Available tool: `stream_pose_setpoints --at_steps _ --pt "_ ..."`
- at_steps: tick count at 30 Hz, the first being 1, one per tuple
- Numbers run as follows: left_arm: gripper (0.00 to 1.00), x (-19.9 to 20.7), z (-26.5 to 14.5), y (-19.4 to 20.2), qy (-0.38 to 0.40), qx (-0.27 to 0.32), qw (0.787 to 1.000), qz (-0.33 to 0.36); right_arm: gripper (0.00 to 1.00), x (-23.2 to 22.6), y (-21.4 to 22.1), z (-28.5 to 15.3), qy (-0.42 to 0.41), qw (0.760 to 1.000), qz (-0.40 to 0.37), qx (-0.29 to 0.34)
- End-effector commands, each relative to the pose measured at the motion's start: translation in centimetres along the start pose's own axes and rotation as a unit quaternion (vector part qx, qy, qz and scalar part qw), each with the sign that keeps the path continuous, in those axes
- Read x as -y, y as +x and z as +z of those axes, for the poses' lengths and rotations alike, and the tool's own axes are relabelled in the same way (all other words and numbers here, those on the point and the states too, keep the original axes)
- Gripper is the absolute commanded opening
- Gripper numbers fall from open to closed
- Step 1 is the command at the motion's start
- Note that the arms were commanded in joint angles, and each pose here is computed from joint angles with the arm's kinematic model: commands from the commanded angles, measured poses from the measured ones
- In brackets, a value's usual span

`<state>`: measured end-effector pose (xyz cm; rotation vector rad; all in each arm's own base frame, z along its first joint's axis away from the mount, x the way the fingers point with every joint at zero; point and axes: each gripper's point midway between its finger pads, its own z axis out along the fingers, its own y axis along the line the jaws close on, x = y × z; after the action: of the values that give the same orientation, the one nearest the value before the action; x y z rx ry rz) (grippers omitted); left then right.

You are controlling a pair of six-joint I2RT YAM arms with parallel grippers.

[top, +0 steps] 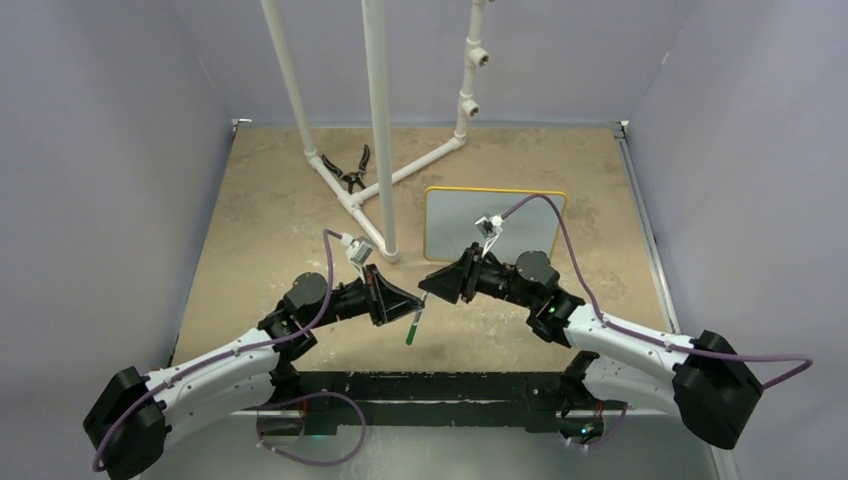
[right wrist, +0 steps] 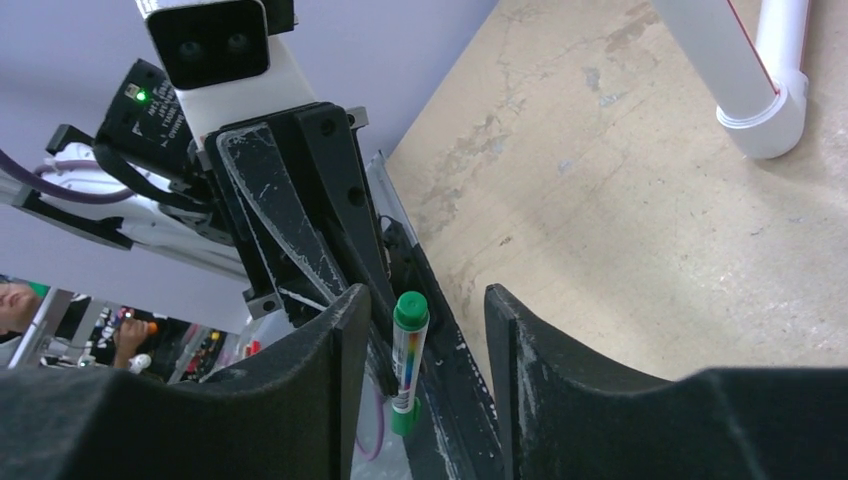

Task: Write a sentence on the whiteboard
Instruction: Open the whiteboard marker at the center of the board.

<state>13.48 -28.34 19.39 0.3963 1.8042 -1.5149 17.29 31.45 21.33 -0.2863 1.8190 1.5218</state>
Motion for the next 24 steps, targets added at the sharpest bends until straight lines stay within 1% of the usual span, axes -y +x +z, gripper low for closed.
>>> stream_pose_setpoints --at_steps 1,6,8,9,12,13,14,17,18,19,21,24 --pt "0.00 1.8 0.1 -2.3 0.036 0.054 0.998 0.013 0.45 -2.2 -0.5 -0.3 -0.047 0.999 -0.009 0.005" --pt "0.00 1.8 0.3 -2.7 0.040 0.066 0.997 0.013 0.34 -3.2 0.0 -0.3 -0.075 0.997 -0.014 -0.015" --pt "0.00 1.8 0.5 -2.6 0.042 0.063 0.997 0.014 0.28 -3.3 0.2 -0.2 -0.080 0.996 -0.015 -0.019" --pt "0.00 1.8 0.5 -2.5 0.044 0.060 0.997 0.013 0.24 -3.3 0.1 -0.2 -0.081 0.996 -0.016 -0.018" --pt "0.00 1.7 0.7 -2.0 0.048 0.051 0.998 0.007 0.05 -3.6 -0.2 -0.2 -0.086 0.996 -0.019 -0.012" --pt "0.00 1.6 0.7 -1.9 0.046 0.048 0.998 0.006 0.00 -3.7 -0.4 -0.2 -0.086 0.996 -0.020 -0.008" --pt "0.04 1.3 0.7 -1.5 0.041 0.041 0.998 0.005 0.00 -3.8 -0.6 -0.2 -0.086 0.996 -0.021 -0.004" --pt "0.37 0.1 0.8 -0.6 0.018 0.023 1.000 0.003 0.00 -3.8 -1.4 -0.5 -0.078 0.996 -0.030 0.017" --pt "0.46 -0.4 0.7 0.0 0.008 0.011 1.000 0.002 0.00 -3.9 -1.8 -0.6 -0.075 0.996 -0.035 0.025" --pt "0.52 -0.7 0.7 0.4 0.002 0.000 1.000 0.004 0.00 -3.9 -2.1 -0.7 -0.070 0.996 -0.038 0.033" --pt "0.58 -1.2 0.7 1.1 -0.010 -0.021 1.000 0.012 0.00 -4.1 -2.9 -0.9 -0.064 0.996 -0.046 0.048" --pt "0.60 -1.6 0.7 1.8 -0.023 -0.048 0.998 0.030 0.00 -4.4 -3.7 -1.1 -0.057 0.995 -0.055 0.062"
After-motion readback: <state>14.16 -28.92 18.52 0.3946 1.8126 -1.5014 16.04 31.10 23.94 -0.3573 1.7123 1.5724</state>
